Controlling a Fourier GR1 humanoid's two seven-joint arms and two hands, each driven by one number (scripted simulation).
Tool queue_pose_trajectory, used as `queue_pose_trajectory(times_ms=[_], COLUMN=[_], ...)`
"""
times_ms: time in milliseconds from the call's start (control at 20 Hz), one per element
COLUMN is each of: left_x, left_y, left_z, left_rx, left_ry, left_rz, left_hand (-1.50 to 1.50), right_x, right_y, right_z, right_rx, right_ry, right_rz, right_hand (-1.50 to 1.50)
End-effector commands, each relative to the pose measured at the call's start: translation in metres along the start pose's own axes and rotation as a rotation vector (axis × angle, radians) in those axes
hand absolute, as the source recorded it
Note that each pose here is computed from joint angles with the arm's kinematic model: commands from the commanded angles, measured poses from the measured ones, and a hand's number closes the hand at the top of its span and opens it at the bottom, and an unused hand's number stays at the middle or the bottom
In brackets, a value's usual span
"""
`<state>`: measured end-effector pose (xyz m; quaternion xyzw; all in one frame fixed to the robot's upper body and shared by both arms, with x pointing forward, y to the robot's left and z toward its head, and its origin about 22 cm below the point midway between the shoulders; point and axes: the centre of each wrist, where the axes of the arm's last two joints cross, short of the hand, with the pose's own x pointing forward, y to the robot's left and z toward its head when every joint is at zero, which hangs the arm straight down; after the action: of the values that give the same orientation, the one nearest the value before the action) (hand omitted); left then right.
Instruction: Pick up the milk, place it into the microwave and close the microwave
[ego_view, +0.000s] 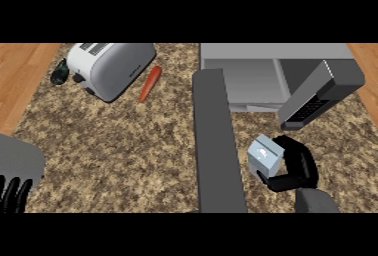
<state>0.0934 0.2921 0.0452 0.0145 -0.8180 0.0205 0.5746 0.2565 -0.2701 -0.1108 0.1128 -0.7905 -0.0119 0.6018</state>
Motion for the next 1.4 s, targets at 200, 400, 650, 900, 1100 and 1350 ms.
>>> queue_pose_trajectory(times_ms=[200,400,650,900,1100,1350], left_x=[-0.012,0.013,0.002,-0.001,-0.004,-0.004], left_y=[0.023,0.007,0.019,0.028,0.044,0.042], left_z=[-0.011,0.008,0.007,-0.005,0.008,0.011], left_rx=[-0.011,-0.015,0.004,0.028,0.007,0.007], left_ry=[-0.010,0.009,0.010,0.020,0.021,0.026], left_rz=[0.013,0.025,0.021,0.027,0.018,-0.010], left_hand=[-1.50,-1.50,-1.50,-1.50,-1.50,-1.50], right_x=[0.052,0.080,0.096,0.102,0.101,0.077], right_y=[0.044,0.072,0.106,0.123,0.129,0.126], right_z=[0.008,0.019,0.009,-0.032,-0.061,-0.084], right_rx=[0.034,-0.030,-0.038,-0.038,-0.104,-0.177], right_ry=[-0.019,-0.004,0.022,-0.046,-0.050,-0.025], right_rz=[-0.026,-0.037,-0.023,0.015,0.081,0.215], right_hand=[1.50,1.50,1.50,1.50,1.50,1.50])
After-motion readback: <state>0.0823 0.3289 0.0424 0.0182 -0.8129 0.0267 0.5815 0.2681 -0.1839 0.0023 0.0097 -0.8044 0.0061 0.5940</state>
